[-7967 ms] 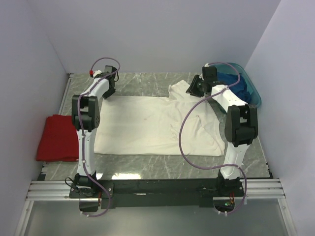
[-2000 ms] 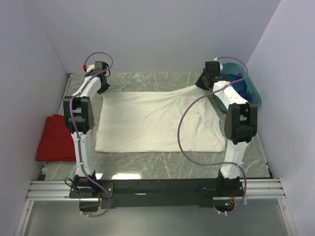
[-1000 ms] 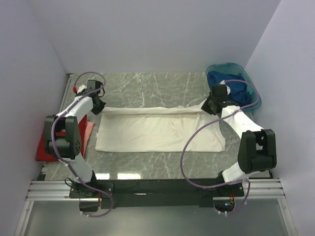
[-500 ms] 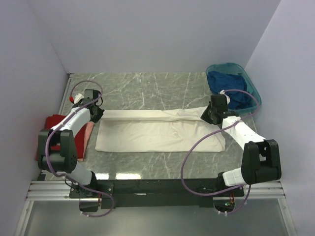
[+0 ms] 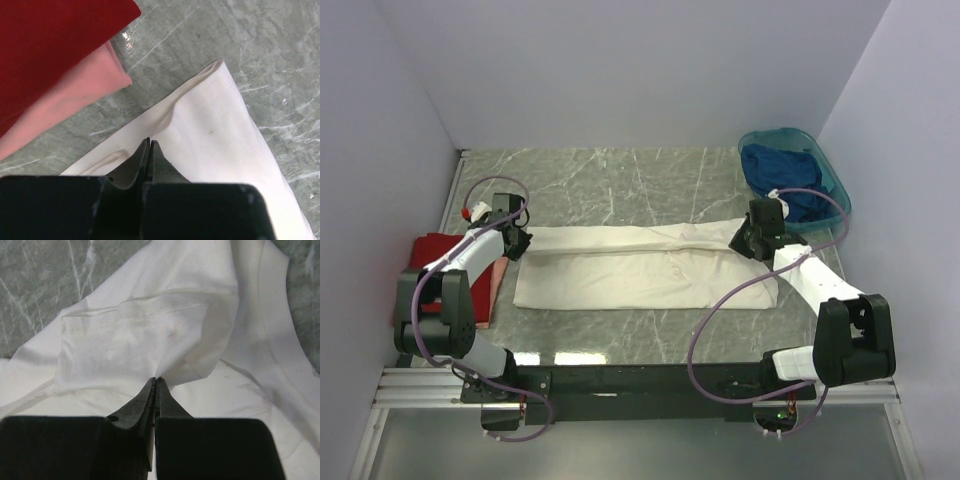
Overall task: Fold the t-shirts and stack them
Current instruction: Fold the tshirt
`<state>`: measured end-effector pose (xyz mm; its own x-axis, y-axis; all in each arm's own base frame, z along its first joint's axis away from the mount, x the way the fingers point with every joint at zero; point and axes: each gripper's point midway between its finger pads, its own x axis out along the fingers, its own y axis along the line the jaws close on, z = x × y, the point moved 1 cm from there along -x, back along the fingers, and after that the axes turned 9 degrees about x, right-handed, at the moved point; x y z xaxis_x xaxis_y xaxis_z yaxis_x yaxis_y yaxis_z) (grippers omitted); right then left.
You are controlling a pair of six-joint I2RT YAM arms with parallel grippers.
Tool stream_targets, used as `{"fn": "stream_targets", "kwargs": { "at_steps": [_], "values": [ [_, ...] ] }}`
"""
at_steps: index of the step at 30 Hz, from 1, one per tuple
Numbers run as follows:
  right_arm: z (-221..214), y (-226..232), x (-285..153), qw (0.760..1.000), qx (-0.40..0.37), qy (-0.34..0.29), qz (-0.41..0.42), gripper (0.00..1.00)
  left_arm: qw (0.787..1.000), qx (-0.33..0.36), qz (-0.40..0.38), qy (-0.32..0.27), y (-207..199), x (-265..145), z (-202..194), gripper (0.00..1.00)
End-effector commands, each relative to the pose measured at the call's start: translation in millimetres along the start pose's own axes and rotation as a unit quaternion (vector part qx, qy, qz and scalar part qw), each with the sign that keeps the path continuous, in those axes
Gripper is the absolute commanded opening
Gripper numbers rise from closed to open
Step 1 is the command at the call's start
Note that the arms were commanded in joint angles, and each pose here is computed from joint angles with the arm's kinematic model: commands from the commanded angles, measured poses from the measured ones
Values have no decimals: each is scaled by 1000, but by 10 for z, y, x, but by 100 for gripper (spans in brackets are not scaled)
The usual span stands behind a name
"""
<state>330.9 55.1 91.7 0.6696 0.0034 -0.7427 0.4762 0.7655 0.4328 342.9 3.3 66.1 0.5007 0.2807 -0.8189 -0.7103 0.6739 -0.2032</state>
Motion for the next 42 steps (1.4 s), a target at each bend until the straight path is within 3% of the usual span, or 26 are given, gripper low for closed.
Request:
{"fn": "stream_targets", "kwargs": {
  "at_steps": [1, 15, 27, 29, 33, 39, 42],
  "values": [
    [81, 38, -84, 1000, -2, -23, 10, 0, 999, -15, -19, -26, -66, -90, 146, 1],
    [3, -19, -158, 1000, -1, -18, 17, 0, 999, -17, -16, -45, -24, -201, 237, 1],
    [-337, -97, -29, 999, 3, 33, 38, 0, 1000, -15, -11, -25, 87, -78, 32, 1],
    [-381, -114, -21, 998, 1, 40, 39, 4, 999, -16, -17, -26, 82, -97, 29, 1],
    [-377, -55, -96, 997, 0, 39, 62, 23, 999, -17, -22, -29, 118, -133, 19, 13],
    [-307, 49, -304, 995, -14, 25, 94, 34, 998, -20, -41, -49, 121, -324, 116, 34],
    [-309, 214, -398, 992, -25, 23, 120, 36, 996, -15, -77, -53, -16, -434, 185, 34]
  ]
}}
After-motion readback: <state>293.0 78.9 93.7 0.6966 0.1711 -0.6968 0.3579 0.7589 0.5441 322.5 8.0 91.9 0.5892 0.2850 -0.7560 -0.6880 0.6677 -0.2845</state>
